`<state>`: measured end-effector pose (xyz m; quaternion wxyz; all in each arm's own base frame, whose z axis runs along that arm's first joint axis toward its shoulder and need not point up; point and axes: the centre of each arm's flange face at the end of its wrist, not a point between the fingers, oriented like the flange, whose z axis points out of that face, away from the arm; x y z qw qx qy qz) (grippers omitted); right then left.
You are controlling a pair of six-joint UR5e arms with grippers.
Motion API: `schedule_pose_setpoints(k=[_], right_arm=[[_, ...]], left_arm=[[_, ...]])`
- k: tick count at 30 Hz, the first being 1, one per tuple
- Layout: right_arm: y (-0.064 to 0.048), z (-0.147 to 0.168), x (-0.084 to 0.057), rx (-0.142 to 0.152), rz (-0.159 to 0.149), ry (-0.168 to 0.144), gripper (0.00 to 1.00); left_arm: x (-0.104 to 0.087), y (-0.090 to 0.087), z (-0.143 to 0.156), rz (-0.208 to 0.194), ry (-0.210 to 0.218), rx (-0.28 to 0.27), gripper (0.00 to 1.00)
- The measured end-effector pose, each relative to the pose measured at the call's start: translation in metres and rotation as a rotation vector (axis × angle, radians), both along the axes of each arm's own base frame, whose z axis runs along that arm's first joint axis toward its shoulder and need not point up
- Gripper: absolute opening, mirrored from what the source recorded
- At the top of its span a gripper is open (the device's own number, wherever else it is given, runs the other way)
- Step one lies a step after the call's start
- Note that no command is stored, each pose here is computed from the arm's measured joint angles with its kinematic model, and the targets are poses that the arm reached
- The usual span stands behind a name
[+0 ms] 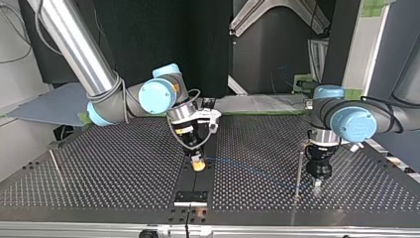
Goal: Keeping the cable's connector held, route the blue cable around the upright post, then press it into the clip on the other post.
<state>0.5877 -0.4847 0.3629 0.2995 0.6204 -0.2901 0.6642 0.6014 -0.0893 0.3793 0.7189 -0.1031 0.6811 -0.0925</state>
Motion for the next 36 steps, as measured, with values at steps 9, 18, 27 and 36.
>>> schedule_pose_setpoints(k=[9, 18, 27, 36], right_arm=[[0.001, -0.010, -0.002, 0.013, 0.000, 0.012, 0.00], [0.001, -0.012, -0.001, 0.015, 0.000, 0.015, 0.00], [0.003, -0.019, 0.000, 0.023, 0.002, 0.022, 0.00], [0.008, -0.050, -0.002, 0.061, -0.006, 0.057, 0.00]], left_arm=[[-0.009, 0.002, 0.002, 0.044, 0.044, 0.012, 0.02], [-0.016, -0.002, 0.009, 0.052, 0.055, -0.008, 0.17], [-0.016, -0.015, 0.009, -0.031, 0.053, -0.086, 0.51], [-0.018, -0.014, 0.005, -0.006, 0.073, -0.145, 0.98]])
